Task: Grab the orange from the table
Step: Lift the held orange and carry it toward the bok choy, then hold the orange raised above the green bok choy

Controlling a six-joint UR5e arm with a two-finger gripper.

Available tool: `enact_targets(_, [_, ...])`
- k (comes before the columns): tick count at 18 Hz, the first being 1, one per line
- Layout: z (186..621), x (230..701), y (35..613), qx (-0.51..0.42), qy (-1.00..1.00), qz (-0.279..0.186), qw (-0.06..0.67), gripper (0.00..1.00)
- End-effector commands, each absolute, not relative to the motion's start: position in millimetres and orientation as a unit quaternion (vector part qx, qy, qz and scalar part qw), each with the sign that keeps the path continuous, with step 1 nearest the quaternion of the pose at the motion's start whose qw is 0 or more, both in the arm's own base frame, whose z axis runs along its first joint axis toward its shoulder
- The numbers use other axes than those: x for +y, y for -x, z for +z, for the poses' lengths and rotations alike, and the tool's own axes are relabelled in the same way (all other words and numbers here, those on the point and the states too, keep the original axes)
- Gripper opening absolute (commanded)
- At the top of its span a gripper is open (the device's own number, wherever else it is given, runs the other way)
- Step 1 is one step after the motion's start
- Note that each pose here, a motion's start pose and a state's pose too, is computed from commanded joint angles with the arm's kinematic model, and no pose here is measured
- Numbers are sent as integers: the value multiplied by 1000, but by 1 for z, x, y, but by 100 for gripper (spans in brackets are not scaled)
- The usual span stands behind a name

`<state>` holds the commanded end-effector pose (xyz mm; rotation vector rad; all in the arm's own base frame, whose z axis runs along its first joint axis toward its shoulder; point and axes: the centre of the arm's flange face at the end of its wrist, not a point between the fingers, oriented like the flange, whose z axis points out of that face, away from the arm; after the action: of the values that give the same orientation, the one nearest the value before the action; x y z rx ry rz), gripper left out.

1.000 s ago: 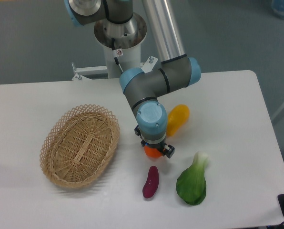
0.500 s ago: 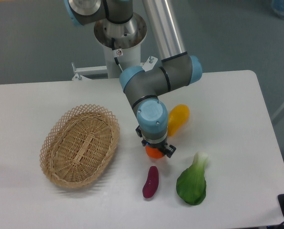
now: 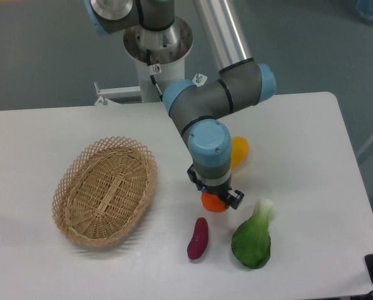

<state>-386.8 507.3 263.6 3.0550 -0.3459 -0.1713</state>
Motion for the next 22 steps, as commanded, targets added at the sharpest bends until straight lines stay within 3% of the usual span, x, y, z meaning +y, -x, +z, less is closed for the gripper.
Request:
enact_targets(15, [313,507,440,-118,-988,-98,2,61])
enact_targets(22, [315,516,459,-115,-988,-105,1,61])
